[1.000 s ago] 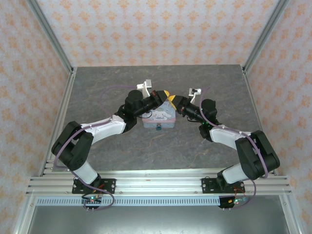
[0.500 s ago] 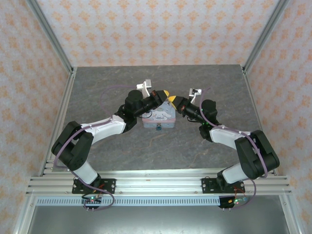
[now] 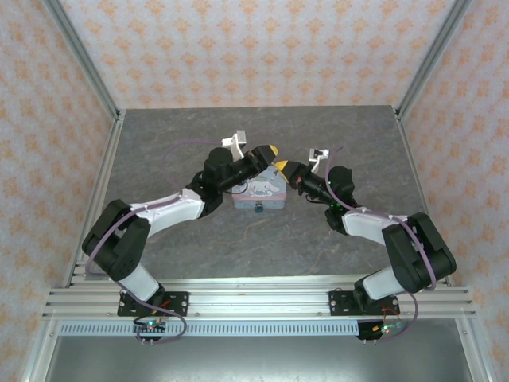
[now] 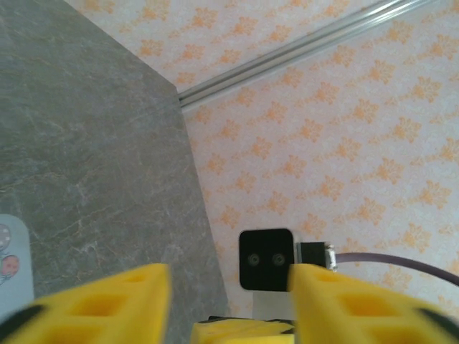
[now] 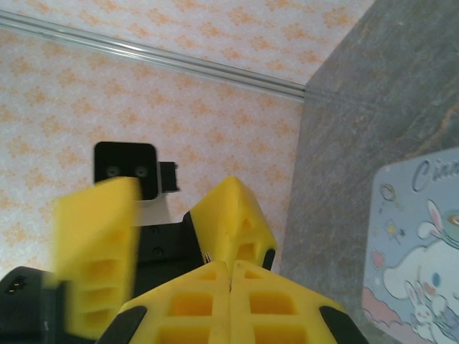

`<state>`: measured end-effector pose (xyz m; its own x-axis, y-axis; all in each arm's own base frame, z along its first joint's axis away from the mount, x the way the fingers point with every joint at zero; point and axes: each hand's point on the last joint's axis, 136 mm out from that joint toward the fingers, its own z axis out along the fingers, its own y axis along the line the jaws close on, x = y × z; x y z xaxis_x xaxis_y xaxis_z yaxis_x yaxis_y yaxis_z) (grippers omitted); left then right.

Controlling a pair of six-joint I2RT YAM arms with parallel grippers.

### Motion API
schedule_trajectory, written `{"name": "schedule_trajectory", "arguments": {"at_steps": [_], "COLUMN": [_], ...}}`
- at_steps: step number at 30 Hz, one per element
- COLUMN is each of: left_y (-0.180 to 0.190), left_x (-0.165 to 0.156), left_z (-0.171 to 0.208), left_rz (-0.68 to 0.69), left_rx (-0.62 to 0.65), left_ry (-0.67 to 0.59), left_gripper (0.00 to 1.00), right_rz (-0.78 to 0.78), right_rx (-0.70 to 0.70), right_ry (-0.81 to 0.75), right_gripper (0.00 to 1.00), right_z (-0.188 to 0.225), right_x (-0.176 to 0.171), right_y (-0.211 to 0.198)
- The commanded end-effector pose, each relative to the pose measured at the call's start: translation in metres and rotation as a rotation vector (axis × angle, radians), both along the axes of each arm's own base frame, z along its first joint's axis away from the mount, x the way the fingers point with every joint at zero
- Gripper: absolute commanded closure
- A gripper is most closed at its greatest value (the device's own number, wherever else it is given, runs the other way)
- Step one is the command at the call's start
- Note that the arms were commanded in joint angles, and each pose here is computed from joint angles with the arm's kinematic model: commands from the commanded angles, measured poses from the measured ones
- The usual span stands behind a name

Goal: Unlock the padlock with the key

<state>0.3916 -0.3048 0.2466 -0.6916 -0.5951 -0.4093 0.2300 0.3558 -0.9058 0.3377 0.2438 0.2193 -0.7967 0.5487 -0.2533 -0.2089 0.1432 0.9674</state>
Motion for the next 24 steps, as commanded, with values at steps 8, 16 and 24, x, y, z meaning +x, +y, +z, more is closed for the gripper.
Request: {"name": "schedule_trajectory", "arguments": {"at_steps": [8, 16, 24], "left_y": [0.074, 0.080, 0.050], "left_x": [-0.052, -0.095, -0.110], "left_z": [-0.031, -0.111, -0.156], "left_rz": [0.120, 0.016, -0.081], "left_rx": [0.300, 0.520, 0.565], "left_ry": [0.112, 0.195, 0.192], "left_gripper": [0.12, 0.10, 0.17], "right_rz": [-0.022, -0.060, -0.081], "right_rx": [-0.136, -0.261, -0.292], "right_ry": [0.057, 0.183, 0.249], "right_gripper": [1.00, 1.00, 1.00], "right_z": [-0.028, -0.069, -0.093], "right_x": [-0.014, -0.005, 0.001], "right_y": [-0.011, -0.016, -0.019]}}
